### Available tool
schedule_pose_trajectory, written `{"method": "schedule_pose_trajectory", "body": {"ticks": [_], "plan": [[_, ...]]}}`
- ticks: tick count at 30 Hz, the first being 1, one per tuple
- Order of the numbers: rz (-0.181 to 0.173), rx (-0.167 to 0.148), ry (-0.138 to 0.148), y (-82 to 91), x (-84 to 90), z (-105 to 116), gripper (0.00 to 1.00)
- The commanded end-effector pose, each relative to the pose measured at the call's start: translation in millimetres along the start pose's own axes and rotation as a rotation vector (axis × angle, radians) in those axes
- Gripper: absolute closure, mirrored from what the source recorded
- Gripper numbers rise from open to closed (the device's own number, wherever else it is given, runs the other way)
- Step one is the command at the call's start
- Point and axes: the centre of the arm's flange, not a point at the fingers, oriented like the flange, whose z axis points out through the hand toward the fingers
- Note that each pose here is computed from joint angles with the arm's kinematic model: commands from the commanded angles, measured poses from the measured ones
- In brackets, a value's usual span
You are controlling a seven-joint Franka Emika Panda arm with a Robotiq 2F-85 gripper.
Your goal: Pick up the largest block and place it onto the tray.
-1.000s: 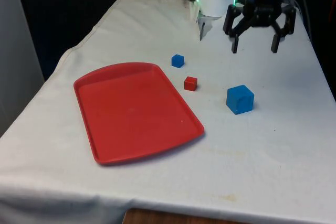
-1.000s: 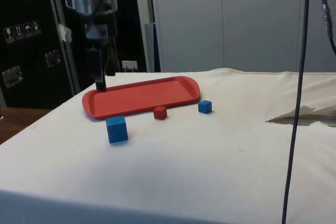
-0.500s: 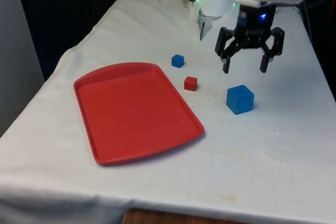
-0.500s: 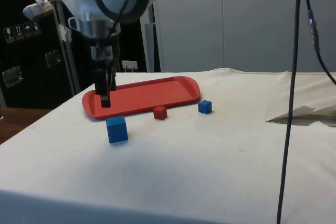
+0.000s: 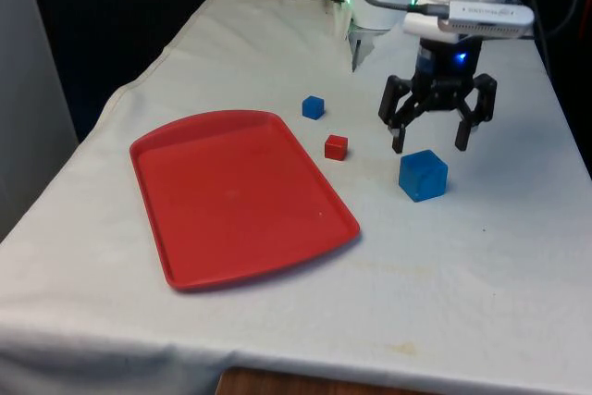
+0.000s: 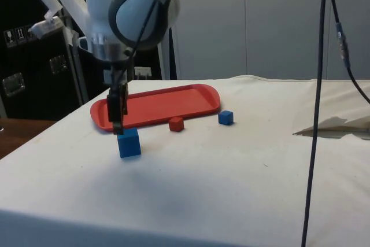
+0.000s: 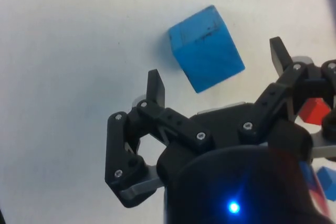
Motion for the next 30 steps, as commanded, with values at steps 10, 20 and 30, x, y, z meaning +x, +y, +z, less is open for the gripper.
{"method": "schedule_pose_trajectory", "body": {"ticks": [10, 20, 30], "plan": [[-0.018, 0.010, 0.023, -10.1, -10.7, 13, 0.00], [-0.022, -0.002, 0.016, -3.3, -16.6, 37, 0.00], [-0.027, -0.011, 0.026, -5.5, -17.6, 44, 0.50]]}}
